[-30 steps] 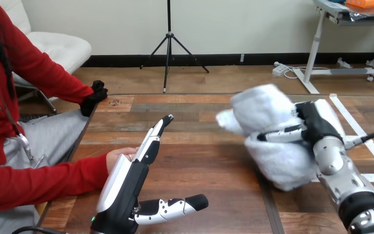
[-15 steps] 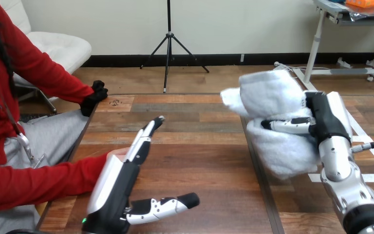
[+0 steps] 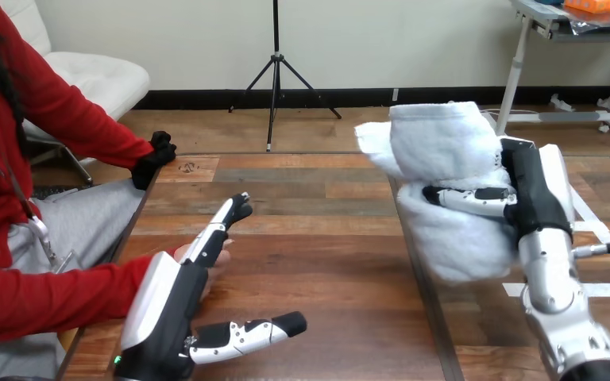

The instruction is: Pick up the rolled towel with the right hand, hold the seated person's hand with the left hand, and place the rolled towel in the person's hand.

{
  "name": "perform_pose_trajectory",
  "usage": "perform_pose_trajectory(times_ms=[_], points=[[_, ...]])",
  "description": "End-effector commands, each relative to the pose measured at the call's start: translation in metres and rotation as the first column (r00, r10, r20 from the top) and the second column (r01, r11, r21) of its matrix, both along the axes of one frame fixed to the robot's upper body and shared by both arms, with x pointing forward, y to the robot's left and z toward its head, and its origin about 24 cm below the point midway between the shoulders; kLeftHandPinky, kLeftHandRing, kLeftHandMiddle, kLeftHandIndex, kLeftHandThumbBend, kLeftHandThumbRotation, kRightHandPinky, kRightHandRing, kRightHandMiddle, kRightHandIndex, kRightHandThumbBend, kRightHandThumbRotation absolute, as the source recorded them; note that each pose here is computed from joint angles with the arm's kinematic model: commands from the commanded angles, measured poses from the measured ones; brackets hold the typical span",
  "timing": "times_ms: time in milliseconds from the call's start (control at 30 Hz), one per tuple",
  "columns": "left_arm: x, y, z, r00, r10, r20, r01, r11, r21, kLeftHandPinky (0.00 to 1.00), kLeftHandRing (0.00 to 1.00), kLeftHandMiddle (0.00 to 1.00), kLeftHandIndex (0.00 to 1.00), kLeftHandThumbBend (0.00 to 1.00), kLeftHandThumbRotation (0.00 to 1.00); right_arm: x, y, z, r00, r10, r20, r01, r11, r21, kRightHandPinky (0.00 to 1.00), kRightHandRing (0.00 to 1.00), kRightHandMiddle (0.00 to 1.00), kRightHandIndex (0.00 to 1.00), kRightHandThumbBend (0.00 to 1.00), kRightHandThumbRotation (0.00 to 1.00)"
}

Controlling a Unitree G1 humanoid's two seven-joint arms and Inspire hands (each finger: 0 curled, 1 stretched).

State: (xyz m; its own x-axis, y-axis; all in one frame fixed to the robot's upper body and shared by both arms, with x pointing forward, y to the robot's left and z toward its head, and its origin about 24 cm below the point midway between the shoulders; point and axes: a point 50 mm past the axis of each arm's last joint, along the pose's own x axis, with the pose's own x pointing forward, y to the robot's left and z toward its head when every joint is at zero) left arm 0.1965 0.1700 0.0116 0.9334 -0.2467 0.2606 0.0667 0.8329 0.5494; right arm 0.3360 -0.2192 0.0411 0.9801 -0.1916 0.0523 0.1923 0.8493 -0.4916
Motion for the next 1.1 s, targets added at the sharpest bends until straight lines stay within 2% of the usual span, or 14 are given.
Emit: perform_pose_trajectory(times_ms=[0,233,633,1067], points=[[0.012,0.004,0.023,0.992,0.002,0.124,-0.01,0.998,0.06,0.88,0.91,0.9,0.93,1.0,0.46,0.005,0.021,0.033,0.979,0.063,0.194,-0.072,0.997,0.041,0.29,0.36,0.46,0.45,0.81,0.0],[0.015,0.011,0.027,0.986,0.008,0.168,-0.028,0.993,0.113,0.87,0.91,0.9,0.92,1.0,0.47,-0.003,0.034,0.033,0.973,0.085,0.215,-0.103,0.992,0.074,0.28,0.35,0.47,0.45,0.8,0.0],[0.023,0.025,0.037,0.978,0.017,0.208,-0.056,0.982,0.183,0.75,0.81,0.85,0.89,1.0,0.53,-0.012,0.05,0.03,0.97,0.116,0.216,-0.142,0.984,0.11,0.28,0.35,0.46,0.44,0.8,0.0],[0.03,0.04,0.049,0.974,0.016,0.225,-0.076,0.962,0.262,0.82,0.83,0.86,0.89,1.0,0.52,-0.017,0.06,0.022,0.965,0.16,0.208,-0.193,0.97,0.15,0.31,0.37,0.48,0.46,0.78,0.0]])
